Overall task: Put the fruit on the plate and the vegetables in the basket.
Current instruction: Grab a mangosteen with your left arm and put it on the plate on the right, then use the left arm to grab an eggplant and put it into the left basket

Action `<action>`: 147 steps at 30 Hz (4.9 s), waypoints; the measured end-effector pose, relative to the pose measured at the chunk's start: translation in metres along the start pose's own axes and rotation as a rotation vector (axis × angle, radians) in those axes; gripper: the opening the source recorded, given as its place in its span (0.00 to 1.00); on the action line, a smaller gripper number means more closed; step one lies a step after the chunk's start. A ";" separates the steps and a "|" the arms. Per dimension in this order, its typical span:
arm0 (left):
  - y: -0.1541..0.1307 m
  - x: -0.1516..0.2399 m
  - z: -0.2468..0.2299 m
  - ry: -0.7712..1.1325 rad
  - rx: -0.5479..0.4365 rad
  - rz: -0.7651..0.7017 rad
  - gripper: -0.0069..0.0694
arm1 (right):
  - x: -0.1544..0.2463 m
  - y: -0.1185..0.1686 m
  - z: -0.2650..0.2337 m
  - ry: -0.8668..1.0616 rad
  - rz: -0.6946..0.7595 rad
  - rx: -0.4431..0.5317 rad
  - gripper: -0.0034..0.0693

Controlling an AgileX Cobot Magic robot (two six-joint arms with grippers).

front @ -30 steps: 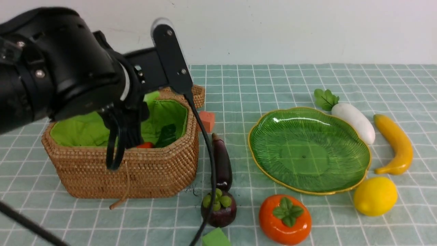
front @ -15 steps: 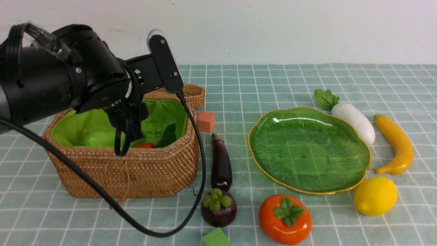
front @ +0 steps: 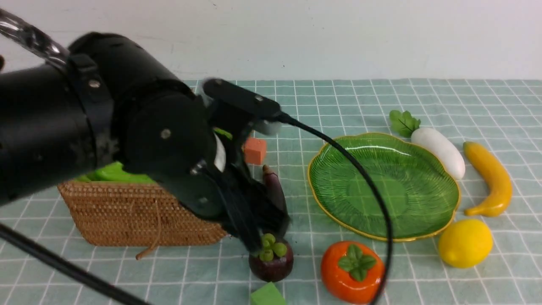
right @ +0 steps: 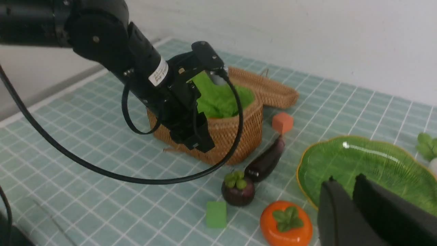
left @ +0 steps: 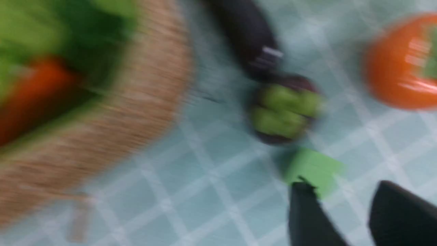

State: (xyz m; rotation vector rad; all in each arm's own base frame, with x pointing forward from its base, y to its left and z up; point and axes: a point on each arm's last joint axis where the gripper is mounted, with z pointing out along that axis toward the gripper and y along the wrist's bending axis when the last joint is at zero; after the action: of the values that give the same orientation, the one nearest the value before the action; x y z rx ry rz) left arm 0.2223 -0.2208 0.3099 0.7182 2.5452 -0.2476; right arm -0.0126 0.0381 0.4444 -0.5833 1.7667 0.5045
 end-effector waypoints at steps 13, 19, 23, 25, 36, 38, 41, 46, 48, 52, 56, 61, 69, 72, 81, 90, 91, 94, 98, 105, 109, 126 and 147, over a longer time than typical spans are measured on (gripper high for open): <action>-0.027 0.000 0.066 0.085 -0.002 0.232 0.57 | 0.009 0.002 -0.001 0.096 -0.003 -0.017 0.17; -0.025 -0.008 0.097 0.014 -0.080 0.271 0.79 | 0.010 0.002 -0.001 0.107 -0.003 -0.021 0.17; -0.022 -0.006 0.119 0.033 -0.141 0.263 0.81 | 0.010 0.002 -0.001 0.116 -0.003 -0.024 0.17; -0.021 -0.005 0.128 0.041 -0.156 0.268 0.82 | 0.010 0.002 -0.001 0.117 -0.003 -0.024 0.17; -0.021 0.000 0.144 0.077 -0.175 0.220 0.75 | 0.011 0.002 -0.001 0.119 -0.008 -0.025 0.17; -0.021 0.000 0.143 0.081 -0.177 0.214 0.75 | 0.011 0.002 -0.001 0.119 -0.008 -0.025 0.17; -0.023 0.000 0.134 0.088 -0.176 0.195 0.75 | 0.011 0.002 -0.001 0.119 -0.008 -0.025 0.17; -0.033 -0.013 0.104 0.021 -0.157 0.187 0.75 | 0.009 0.000 -0.001 0.104 -0.015 0.000 0.17; -0.039 -0.026 0.086 -0.037 -0.140 0.180 0.75 | 0.008 -0.002 -0.001 0.094 -0.023 0.025 0.17; -0.052 -0.059 0.059 -0.192 -0.074 0.161 0.75 | 0.008 -0.005 -0.001 0.085 -0.032 0.056 0.17; -0.064 -0.093 0.058 -0.312 0.003 0.127 0.75 | 0.007 -0.006 -0.001 0.075 -0.021 0.062 0.17; -0.078 -0.128 0.105 -0.366 0.056 0.090 0.75 | 0.006 -0.006 -0.001 0.072 -0.010 0.063 0.18; -0.086 -0.130 0.180 -0.304 0.011 0.124 0.75 | 0.007 -0.009 -0.001 0.085 -0.011 0.103 0.18; -0.084 -0.131 0.183 -0.303 -0.010 0.144 0.82 | 0.009 -0.014 -0.002 0.095 0.019 0.156 0.19; -0.079 -0.136 0.153 -0.291 -0.046 0.136 0.87 | 0.009 -0.019 -0.003 0.094 0.060 0.214 0.19; -0.049 -0.123 0.047 -0.080 -0.174 0.027 0.46 | 0.009 -0.017 -0.002 0.089 0.070 0.197 0.20; -0.045 -0.122 0.043 -0.064 -0.187 0.018 0.42 | 0.009 -0.017 -0.002 0.089 0.070 0.196 0.20; -0.027 -0.119 0.047 -0.006 -0.219 -0.019 0.34 | 0.008 -0.017 -0.002 0.082 0.071 0.194 0.20; -0.007 -0.105 0.072 0.095 -0.238 -0.056 0.41 | 0.008 -0.016 -0.002 0.083 0.076 0.184 0.20; 0.013 -0.095 0.116 0.141 -0.215 -0.102 0.66 | 0.013 -0.017 0.003 0.107 0.093 0.163 0.20; 0.011 -0.092 0.143 0.148 -0.203 -0.096 0.72 | 0.016 -0.017 0.007 0.117 0.103 0.153 0.20; 0.017 -0.077 0.194 0.213 -0.281 -0.120 0.72 | 0.016 -0.017 0.008 0.112 0.074 0.148 0.20; -0.021 -0.115 0.051 0.039 -0.183 0.098 0.65 | 0.011 -0.018 0.008 0.063 0.070 0.155 0.21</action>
State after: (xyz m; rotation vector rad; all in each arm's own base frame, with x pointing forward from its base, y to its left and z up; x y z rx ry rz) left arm 0.3176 -0.3048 0.3237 0.7797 2.5195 0.0317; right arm 0.0022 0.0274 0.4307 -0.4334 1.8721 0.3963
